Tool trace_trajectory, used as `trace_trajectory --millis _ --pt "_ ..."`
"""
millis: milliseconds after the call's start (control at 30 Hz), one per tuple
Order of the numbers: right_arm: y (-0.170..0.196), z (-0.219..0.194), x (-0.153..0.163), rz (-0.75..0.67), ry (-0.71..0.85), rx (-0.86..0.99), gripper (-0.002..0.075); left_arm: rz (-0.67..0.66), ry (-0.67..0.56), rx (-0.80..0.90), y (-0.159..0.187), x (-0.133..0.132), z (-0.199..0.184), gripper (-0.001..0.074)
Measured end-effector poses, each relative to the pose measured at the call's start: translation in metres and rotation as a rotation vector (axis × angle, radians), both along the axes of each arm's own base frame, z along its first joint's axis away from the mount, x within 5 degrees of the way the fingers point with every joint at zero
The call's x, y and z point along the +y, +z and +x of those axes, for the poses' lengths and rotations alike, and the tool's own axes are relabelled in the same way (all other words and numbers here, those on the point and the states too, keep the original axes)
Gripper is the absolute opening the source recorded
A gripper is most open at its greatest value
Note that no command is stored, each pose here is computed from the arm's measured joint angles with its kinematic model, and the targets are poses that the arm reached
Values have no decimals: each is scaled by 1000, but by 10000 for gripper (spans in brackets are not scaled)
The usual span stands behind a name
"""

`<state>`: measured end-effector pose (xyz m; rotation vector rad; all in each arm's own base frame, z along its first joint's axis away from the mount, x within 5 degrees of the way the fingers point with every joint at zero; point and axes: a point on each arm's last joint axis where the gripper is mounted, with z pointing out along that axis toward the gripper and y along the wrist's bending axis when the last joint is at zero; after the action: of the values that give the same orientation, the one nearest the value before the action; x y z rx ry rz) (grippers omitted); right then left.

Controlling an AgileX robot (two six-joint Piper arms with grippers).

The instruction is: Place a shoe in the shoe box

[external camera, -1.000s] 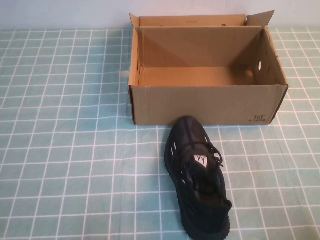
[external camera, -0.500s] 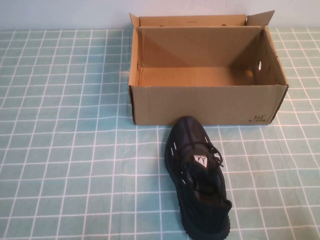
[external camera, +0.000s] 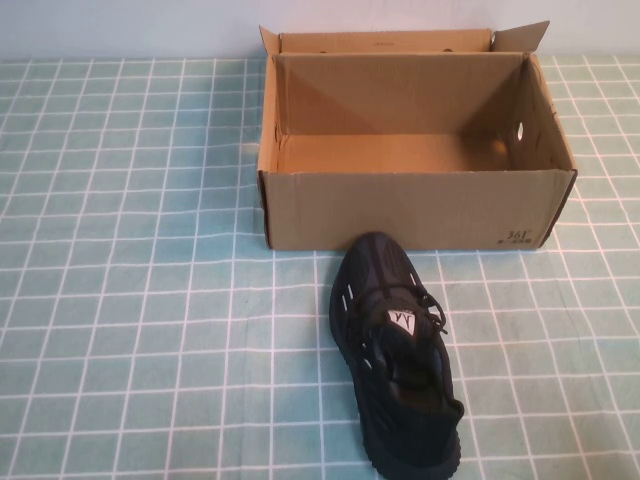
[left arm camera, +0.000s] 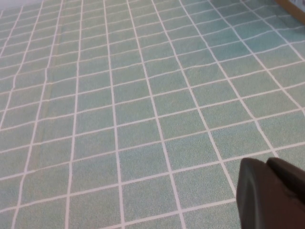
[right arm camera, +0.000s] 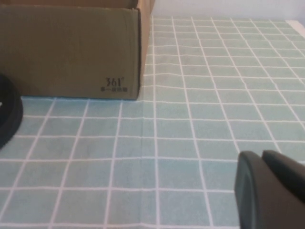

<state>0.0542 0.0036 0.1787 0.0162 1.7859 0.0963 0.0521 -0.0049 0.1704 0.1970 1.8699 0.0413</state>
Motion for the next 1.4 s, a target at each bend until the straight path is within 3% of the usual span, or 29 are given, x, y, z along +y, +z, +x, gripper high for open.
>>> trace_trajectory --millis 367,667,900,1000,1133,1400 --pt "10 1 4 250 0 -93 -8 0 0 0 0 0 0 -3" --pt "21 2 1 377 -26 -209 -8 0 0 0 0 0 0 -4" --pt "38 0 10 633 23 -82 -8 0 0 0 0 0 0 -3" --pt "62 3 18 598 69 69 -8 0 0 0 0 0 0 -4" --pt "83 16 25 449 108 381 -8 0 0 0 0 0 0 -4" --pt "111 69 27 206 167 824 -7 0 0 0 0 0 0 -3"
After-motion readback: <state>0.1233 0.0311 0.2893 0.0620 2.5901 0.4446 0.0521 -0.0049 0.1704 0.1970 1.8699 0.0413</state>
